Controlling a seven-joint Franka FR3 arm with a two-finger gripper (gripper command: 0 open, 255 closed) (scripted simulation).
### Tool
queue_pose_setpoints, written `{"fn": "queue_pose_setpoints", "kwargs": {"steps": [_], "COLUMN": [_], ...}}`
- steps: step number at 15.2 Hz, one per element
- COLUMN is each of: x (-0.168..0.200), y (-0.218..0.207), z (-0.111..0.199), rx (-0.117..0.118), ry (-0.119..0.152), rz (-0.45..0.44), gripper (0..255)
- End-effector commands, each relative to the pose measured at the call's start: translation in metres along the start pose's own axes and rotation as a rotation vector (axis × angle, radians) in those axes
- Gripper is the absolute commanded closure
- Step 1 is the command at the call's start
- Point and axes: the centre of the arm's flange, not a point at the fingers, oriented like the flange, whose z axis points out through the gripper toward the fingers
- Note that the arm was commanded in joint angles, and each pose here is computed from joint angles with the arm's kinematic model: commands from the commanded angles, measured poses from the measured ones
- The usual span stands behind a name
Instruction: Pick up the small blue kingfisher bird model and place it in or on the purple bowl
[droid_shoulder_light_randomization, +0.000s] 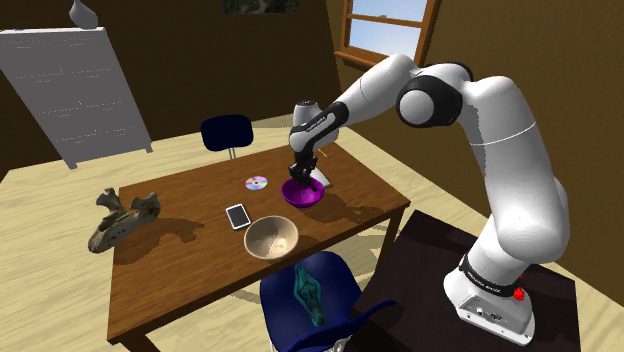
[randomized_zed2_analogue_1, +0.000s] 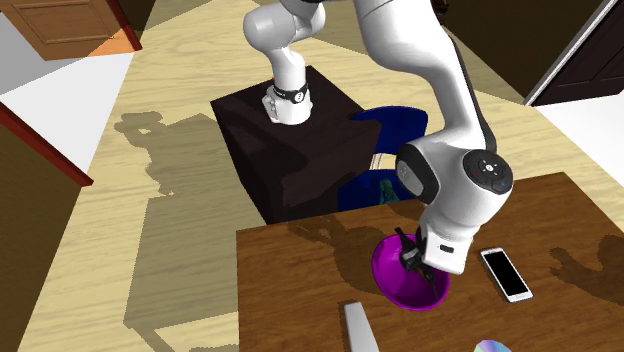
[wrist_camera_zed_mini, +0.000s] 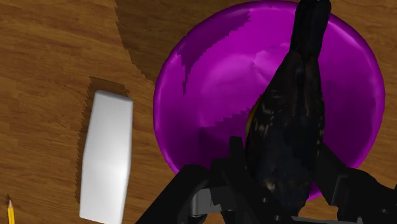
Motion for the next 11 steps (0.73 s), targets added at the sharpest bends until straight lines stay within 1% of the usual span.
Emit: {"fn": "queue_pose_setpoints", "kwargs": {"steps": [1,5,11], "x": [0.0,-0.001,-0.001], "y": [0.0,0.0,0.0], "z": [0.01,0.028,0.028], "rx": [0.0,0.0,0.0], "ry": [0.001,0.001,0.001], "rz": [0.0,0.0,0.0], "gripper": [255,255,255]}}
